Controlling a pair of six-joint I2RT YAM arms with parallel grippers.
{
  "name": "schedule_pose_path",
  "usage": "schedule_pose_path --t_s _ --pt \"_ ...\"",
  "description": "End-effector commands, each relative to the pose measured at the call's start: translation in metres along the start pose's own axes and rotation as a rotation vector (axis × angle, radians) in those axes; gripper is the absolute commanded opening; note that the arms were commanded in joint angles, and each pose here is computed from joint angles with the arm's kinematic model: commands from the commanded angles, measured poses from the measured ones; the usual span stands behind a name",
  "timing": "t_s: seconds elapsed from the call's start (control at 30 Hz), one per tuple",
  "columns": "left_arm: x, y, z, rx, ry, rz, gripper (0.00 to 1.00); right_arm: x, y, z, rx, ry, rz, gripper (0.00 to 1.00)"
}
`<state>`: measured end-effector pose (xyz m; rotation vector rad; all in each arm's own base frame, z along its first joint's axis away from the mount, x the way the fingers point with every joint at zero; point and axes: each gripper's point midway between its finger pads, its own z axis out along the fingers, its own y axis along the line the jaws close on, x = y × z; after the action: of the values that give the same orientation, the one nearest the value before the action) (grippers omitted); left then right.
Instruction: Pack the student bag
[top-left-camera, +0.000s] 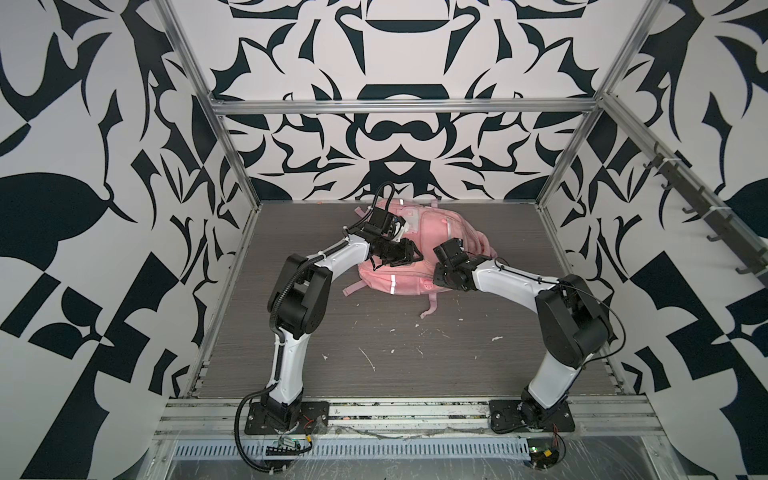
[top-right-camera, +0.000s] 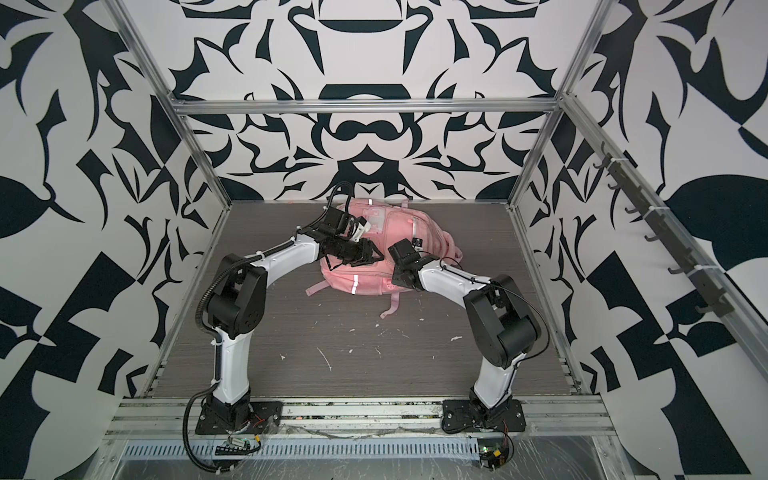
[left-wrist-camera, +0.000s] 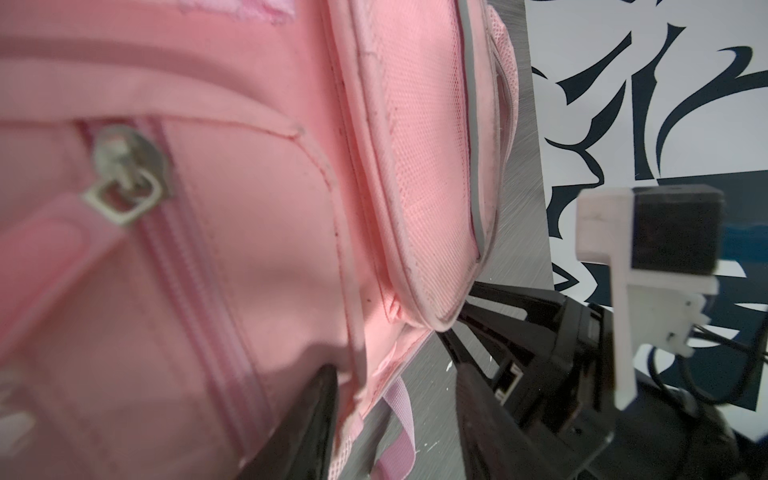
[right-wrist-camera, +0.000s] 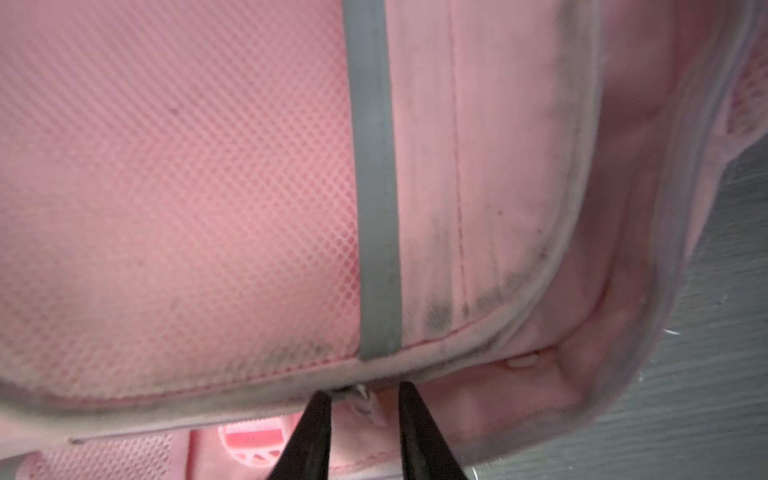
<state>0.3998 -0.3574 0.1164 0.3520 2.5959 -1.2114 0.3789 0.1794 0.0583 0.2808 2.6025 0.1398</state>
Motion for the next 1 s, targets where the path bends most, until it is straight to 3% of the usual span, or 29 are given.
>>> schedule_pose_path --t_s 0.0,0.33,0.6,0.8,0.97 --pt "0.022 0.027 0.004 -0.08 0.064 -0.08 0.5 -0.011 0.008 -0.004 -0.027 -0.014 -0.017 0.24" --pt "0.019 0.031 0.003 -0.087 0.058 -0.087 0.5 -0.007 0.01 -0.022 -0.066 0.002 -0.039 0.02" --pt "0.011 0.022 -0.007 -0.08 0.031 -0.067 0.5 -0.004 0.019 -0.038 -0.122 0.021 -0.057 0.0" --pt "0.013 -0.002 -0.012 -0.063 0.025 -0.01 0.54 0.003 0.04 -0.048 -0.164 0.052 -0.134 0.0" --pt "0.022 0.0 -0.005 -0.074 0.048 -0.02 0.54 0.014 0.064 -0.054 -0.198 0.072 -0.21 0.0"
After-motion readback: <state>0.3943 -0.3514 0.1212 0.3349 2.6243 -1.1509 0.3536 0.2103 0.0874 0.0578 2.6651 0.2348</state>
